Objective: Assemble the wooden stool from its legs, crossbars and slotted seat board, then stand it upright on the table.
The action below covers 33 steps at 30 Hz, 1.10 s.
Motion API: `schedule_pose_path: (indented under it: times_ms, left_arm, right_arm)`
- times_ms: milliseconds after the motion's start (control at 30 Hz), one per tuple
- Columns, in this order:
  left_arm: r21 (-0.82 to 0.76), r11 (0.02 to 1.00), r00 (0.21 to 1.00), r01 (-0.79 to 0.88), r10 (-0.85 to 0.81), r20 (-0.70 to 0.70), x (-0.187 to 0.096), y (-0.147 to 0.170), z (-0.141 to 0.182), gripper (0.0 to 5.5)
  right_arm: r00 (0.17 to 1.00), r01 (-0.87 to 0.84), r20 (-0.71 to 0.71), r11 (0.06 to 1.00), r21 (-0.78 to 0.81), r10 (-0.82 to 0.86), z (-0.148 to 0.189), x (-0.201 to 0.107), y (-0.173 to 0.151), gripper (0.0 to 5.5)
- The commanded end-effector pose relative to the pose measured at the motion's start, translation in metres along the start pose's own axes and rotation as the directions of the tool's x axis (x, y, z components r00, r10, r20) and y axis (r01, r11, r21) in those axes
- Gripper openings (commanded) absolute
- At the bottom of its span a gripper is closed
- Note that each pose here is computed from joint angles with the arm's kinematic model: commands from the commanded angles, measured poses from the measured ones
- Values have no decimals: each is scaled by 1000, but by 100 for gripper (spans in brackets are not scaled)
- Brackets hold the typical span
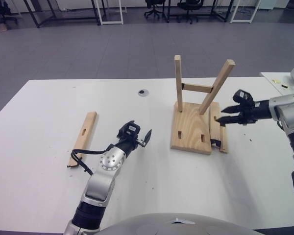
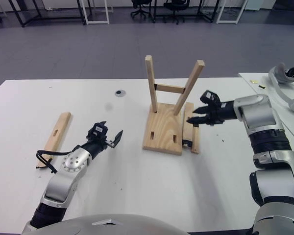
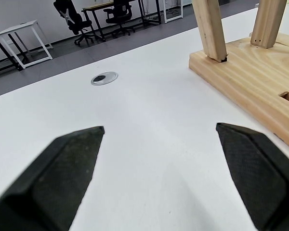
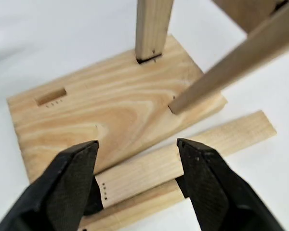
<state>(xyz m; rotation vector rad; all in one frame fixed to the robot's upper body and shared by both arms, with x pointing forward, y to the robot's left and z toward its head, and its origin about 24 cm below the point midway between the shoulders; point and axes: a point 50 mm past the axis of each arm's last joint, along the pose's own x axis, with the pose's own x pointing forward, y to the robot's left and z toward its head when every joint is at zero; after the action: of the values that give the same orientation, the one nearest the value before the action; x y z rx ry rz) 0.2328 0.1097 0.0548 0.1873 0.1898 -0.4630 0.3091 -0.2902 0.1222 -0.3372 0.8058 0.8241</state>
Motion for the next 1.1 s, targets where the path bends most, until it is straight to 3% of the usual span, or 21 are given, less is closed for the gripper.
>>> schedule_pose_path:
  times_ms: [33, 300, 533, 767, 867, 1000, 1100]
  left_arm:
    - [-2, 1000, 1000, 3, -3, -3, -1, -1, 1, 430]
    - [-33, 999, 1000, 1, -1, 11, 0, -1, 6, 430]
    - [-15, 1000, 1000, 10, -10, 7, 0, -1, 6, 430]
    - [-4, 1000, 1000, 14, -14, 6, 2, -4, 4, 430]
    - [-1, 1000, 1000, 14, -14, 8, 2, -4, 4, 430]
    - [2, 1000, 1000, 15, -15, 9, 2, -4, 4, 430]
    - [4, 1000, 1000, 19, -19, 3, 2, -4, 3, 430]
  right_arm:
    - [996, 33, -84, 998, 60, -28, -27, 5, -8, 306]
    - [991, -17, -131, 999, 48, 23, -37, 33, 0, 306]
    - [922, 89, -355, 978, -188, -152, -64, 37, -6, 306]
    - [966, 93, -244, 996, 15, -86, -62, 34, -12, 306]
    - [960, 89, -273, 991, 103, -58, -71, 33, -12, 306]
    - [918, 66, -396, 995, 71, -32, -90, 34, -8, 245]
    - [896, 131, -428, 991, -3, -119, -96, 32, -12, 194]
